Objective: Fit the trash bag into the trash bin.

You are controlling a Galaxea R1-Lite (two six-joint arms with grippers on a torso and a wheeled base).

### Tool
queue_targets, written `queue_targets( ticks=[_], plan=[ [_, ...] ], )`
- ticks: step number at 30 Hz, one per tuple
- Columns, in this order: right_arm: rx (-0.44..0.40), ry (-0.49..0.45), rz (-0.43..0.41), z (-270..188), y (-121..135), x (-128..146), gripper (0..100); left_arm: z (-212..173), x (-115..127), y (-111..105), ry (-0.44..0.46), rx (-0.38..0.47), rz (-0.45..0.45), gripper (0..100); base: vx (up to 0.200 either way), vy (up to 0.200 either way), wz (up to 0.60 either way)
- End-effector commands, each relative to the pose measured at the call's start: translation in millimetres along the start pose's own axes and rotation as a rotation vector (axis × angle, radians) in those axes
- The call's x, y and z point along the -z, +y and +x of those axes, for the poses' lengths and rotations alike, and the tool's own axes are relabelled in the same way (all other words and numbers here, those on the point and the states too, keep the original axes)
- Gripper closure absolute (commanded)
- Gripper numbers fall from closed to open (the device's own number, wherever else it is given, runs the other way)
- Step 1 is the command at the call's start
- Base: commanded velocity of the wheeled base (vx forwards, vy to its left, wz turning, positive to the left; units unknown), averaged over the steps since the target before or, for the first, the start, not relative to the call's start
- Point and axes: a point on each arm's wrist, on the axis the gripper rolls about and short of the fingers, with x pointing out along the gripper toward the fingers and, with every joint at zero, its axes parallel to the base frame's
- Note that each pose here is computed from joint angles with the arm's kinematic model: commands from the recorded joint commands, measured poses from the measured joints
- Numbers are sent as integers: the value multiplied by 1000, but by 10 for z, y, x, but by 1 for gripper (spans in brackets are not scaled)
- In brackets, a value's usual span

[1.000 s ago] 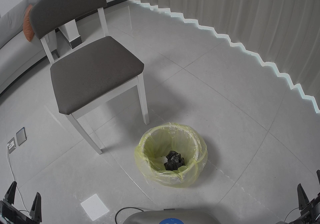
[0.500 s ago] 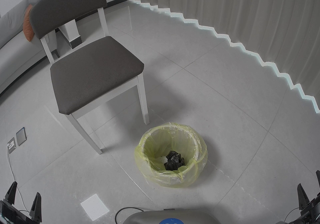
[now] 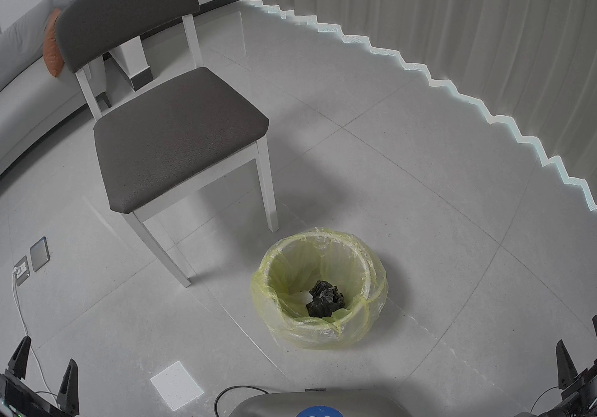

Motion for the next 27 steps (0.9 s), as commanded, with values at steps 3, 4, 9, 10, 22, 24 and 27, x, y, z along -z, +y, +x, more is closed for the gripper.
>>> queue_targets(
  ticks=[3, 4, 9, 10, 22, 24, 27],
  plan=[
    [-9, 8, 24, 6, 3, 50, 0, 0, 48, -3, -1, 10, -17, 0, 0, 0, 0],
    [-9, 8, 21, 6, 3, 50, 0, 1, 52, -3, 1, 7, -14, 0, 0, 0, 0],
    [-10, 7, 16, 5, 4, 50, 0, 0, 48, -4, -1, 11, -14, 0, 0, 0, 0],
    [-7, 7, 15, 4, 3, 48, 0, 0, 48, -4, -1, 13, -14, 0, 0, 0, 0],
    [5, 5, 57, 7, 0, 47, 0, 0, 48, -3, -1, 11, -14, 0, 0, 0, 0],
    [28, 4, 62, 6, -5, 45, 0, 0, 48, -3, -1, 11, -14, 0, 0, 0, 0],
    [30, 4, 62, 6, -5, 45, 0, 0, 48, -3, -1, 11, -14, 0, 0, 0, 0]
  ],
)
